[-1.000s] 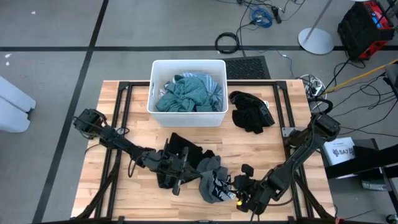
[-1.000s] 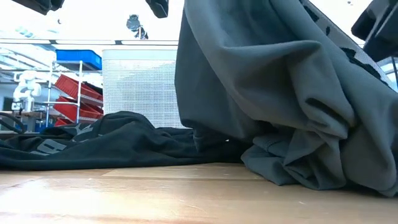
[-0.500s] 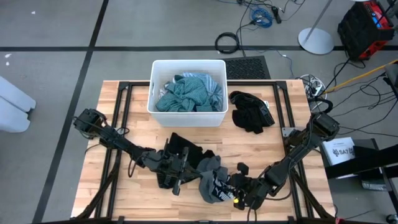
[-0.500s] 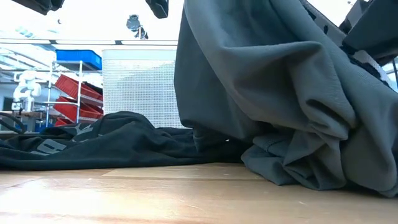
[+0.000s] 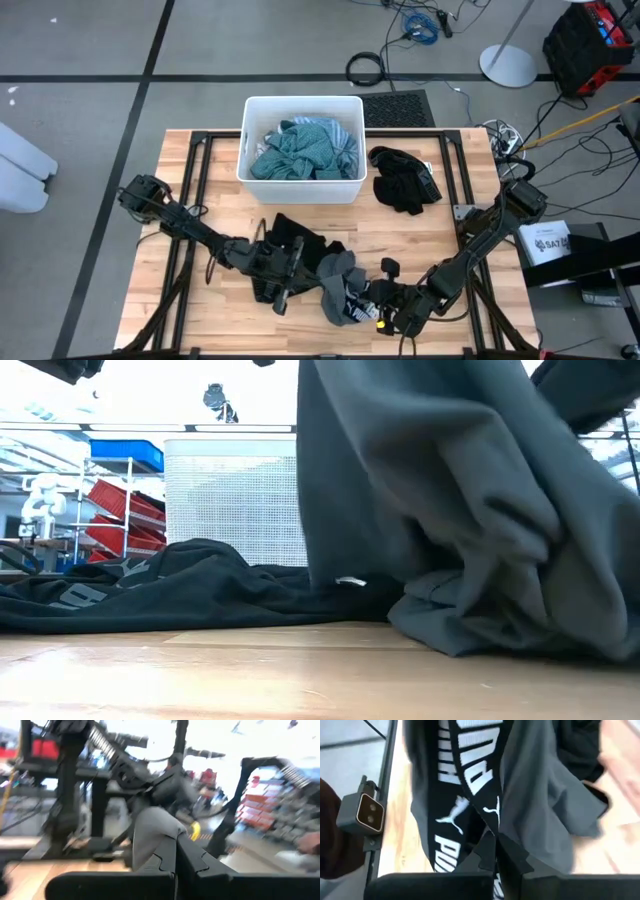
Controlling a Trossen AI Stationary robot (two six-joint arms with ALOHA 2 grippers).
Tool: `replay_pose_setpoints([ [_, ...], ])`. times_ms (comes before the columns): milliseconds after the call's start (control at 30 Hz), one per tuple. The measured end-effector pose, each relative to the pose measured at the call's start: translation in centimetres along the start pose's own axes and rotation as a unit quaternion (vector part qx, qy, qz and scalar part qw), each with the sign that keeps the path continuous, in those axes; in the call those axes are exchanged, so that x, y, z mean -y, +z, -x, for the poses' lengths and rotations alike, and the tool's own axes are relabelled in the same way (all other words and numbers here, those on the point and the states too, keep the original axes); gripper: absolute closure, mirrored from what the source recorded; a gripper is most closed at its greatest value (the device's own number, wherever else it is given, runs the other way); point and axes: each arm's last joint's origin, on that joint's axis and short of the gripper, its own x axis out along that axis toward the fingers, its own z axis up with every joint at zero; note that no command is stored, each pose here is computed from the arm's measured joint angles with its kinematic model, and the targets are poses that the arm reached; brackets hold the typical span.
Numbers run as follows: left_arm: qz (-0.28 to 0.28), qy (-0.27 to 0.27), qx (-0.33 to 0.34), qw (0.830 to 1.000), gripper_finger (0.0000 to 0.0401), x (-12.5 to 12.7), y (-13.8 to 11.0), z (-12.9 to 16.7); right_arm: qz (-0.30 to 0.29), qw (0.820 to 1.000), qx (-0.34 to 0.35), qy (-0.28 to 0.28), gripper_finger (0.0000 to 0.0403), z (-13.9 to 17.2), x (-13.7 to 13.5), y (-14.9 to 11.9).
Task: Sort clothes
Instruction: Put the gray underwear into the white bin
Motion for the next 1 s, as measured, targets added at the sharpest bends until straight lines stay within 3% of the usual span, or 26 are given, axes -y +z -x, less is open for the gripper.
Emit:
replay_pose_setpoints([
  [133,0.010,-0.052,0.073,0.996,0.0401,0.4,1.6,0.2,0.029,0.999,-0.028,-0.028,0.0402,2.4,0.0,2.3],
  [267,0.018,-0.094,0.185,0.978,0.0399,0.6,4.2,0.9,0.064,0.995,-0.051,-0.052,0.0403,5.7,-0.2,5.4],
  [333,0.016,-0.090,0.237,0.967,0.0397,0.4,5.4,1.3,0.077,0.993,-0.060,-0.063,0.0403,7.4,-0.1,7.0],
  [500,0.033,-0.024,0.281,0.959,0.0396,-0.8,8.6,0.6,0.093,0.991,-0.064,-0.070,0.0403,11.2,0.4,10.8],
  [633,0.024,-0.006,0.234,0.972,0.0395,-1.6,9.5,-1.2,0.086,0.993,-0.053,-0.062,0.0403,12.1,1.0,12.8],
  [733,0.013,0.004,0.166,0.986,0.0394,-1.8,9.2,-2.4,0.077,0.992,-0.075,-0.069,0.0403,11.2,1.7,12.7],
  [867,0.005,0.021,0.059,0.998,0.0394,-2.0,7.5,-3.2,0.055,0.983,-0.156,-0.080,0.0403,8.9,2.4,10.1],
  [1000,0.019,0.042,0.005,0.999,0.0397,-1.8,6.4,-3.2,0.023,0.969,-0.234,-0.072,0.0403,6.1,2.8,6.3],
])
